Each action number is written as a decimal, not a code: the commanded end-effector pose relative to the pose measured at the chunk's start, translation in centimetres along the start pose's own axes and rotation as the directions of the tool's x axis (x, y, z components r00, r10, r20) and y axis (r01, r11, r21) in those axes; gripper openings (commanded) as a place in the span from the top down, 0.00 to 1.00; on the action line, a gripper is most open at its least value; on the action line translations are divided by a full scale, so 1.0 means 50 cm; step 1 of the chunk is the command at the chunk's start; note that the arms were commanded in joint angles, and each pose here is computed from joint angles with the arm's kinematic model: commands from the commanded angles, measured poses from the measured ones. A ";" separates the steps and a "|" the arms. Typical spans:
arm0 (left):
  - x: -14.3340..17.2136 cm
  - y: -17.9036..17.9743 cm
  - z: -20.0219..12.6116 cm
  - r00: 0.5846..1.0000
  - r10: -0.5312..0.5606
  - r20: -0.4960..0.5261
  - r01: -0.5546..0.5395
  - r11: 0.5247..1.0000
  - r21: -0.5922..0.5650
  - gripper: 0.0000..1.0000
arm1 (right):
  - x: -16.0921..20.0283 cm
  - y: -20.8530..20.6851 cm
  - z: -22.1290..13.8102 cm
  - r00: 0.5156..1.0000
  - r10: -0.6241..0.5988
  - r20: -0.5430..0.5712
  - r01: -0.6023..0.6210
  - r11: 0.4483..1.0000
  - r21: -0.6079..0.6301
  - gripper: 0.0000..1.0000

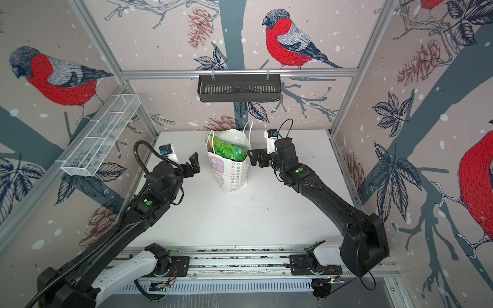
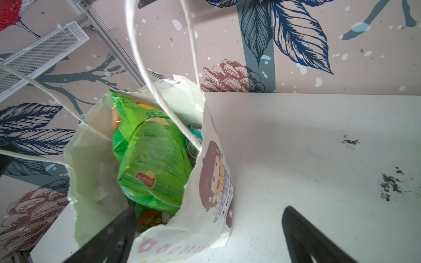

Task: Take the snacks out of the paper bag
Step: Pick up the paper bag from the top-center of the table.

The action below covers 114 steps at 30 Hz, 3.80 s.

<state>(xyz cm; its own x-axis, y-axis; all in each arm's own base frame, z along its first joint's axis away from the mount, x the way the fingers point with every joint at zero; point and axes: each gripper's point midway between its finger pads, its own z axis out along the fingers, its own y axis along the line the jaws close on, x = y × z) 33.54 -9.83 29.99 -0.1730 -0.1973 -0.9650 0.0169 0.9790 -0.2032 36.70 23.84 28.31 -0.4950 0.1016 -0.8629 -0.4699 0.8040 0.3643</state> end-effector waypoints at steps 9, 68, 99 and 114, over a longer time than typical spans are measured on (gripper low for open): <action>-0.004 -0.014 -0.007 1.000 0.025 0.009 -0.025 0.999 0.036 0.02 | 0.000 0.021 0.025 0.999 0.040 -0.013 -0.040 0.999 0.001 0.13; 0.010 0.010 -0.024 0.997 0.037 0.065 -0.038 0.999 0.018 0.02 | -0.126 -0.092 0.117 0.984 -0.176 -0.024 0.171 0.903 0.395 1.00; -0.095 -0.249 -0.079 0.991 -0.063 -0.119 0.123 0.784 0.608 0.07 | -0.080 0.006 0.063 0.850 -0.526 0.015 0.470 0.771 0.429 1.00; 0.073 -0.279 -0.076 0.919 0.021 -0.393 0.232 0.778 0.584 0.08 | -0.015 0.038 0.063 0.925 -0.381 -0.007 0.365 0.882 0.297 1.00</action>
<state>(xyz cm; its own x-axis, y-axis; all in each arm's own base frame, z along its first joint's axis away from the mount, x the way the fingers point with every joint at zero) 29.30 -23.66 31.21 -0.4944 -0.1471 -0.8567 0.5621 0.6976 -0.4442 38.88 26.44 28.34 -0.2723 -0.2806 -0.9204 -0.3576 0.9175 -0.1739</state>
